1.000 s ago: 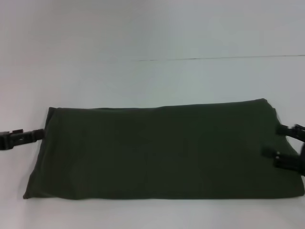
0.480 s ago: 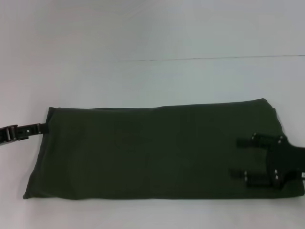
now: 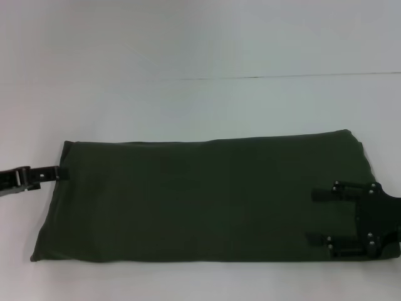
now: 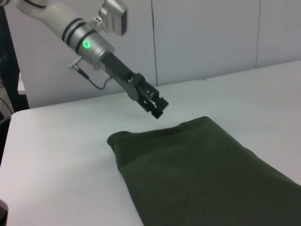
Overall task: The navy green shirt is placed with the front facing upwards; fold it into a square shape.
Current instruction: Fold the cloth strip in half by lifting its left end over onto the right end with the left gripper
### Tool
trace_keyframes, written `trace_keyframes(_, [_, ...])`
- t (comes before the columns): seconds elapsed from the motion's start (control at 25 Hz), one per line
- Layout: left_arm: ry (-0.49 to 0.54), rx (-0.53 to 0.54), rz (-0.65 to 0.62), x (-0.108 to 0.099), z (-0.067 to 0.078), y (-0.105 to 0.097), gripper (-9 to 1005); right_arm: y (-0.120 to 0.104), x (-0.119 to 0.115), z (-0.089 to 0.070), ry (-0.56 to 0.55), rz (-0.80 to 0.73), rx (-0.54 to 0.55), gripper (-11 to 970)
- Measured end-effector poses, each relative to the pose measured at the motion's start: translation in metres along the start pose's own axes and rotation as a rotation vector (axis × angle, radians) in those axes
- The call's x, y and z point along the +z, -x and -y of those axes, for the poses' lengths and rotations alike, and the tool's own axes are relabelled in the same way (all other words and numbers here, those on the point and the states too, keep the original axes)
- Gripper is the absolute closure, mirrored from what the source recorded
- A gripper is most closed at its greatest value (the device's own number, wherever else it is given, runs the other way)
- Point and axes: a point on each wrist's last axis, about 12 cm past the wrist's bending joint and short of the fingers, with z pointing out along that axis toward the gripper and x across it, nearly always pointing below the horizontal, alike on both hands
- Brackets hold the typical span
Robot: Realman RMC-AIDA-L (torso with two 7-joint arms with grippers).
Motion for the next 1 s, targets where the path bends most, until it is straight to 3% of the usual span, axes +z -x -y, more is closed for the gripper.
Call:
trace_keyframes(0.32, [0.022, -0.004, -0.018, 0.014, -0.002, -0.004, 117, 0.001, 0.006, 0.000, 0.014, 0.027, 0.013, 113])
trace_keyframes(1.0, [0.060, -0.029, -0.042, 0.017, -0.008, -0.013, 118, 0.006, 0.010, 0.003, 0.014, 0.035, 0.003, 119])
